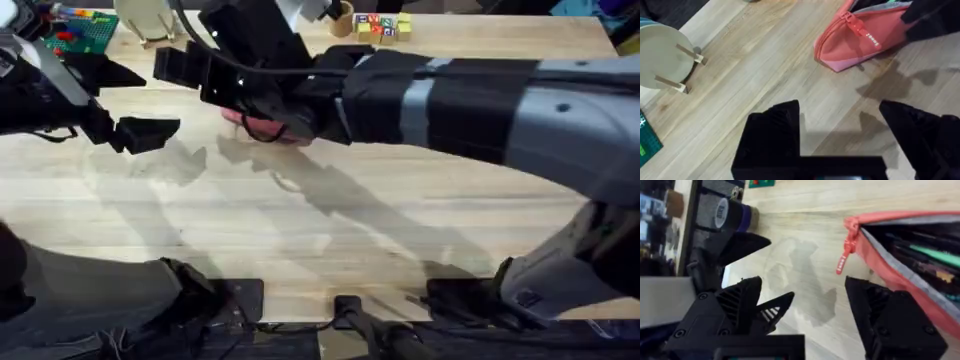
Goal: Unzip the bag, pick up the pens from the table one at a time and place them inside, then zip the bag closed.
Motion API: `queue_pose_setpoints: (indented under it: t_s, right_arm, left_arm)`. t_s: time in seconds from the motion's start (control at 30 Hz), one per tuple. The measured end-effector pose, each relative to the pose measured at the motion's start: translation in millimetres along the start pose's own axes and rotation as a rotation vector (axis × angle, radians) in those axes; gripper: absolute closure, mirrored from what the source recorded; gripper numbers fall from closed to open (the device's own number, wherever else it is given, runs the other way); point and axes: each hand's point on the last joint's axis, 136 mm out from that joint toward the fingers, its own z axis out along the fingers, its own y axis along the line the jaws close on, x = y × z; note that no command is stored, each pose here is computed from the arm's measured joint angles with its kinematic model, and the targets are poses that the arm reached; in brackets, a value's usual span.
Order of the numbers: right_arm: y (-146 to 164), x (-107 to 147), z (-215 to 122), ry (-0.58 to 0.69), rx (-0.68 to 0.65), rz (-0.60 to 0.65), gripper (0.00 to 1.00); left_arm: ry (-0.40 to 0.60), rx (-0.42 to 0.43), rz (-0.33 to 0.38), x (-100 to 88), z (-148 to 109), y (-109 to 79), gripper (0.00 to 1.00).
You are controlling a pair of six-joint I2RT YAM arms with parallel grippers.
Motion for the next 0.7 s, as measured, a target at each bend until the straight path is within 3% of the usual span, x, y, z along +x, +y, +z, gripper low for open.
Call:
queue_pose_setpoints:
  t_s: [0.23,0.7]
  right_arm:
    - [-27.4,17.4,23.5,0.021,0.072,0.090,0.006]
    - [-35.5,4.6,44.3,-0.093,0.066,0.128,0.005]
  left_arm:
    - [0.000,0.000,0.000,0.0,0.0,0.0,0.007]
    - [0.000,0.000,0.000,-0.1,0.0,0.0,0.008]
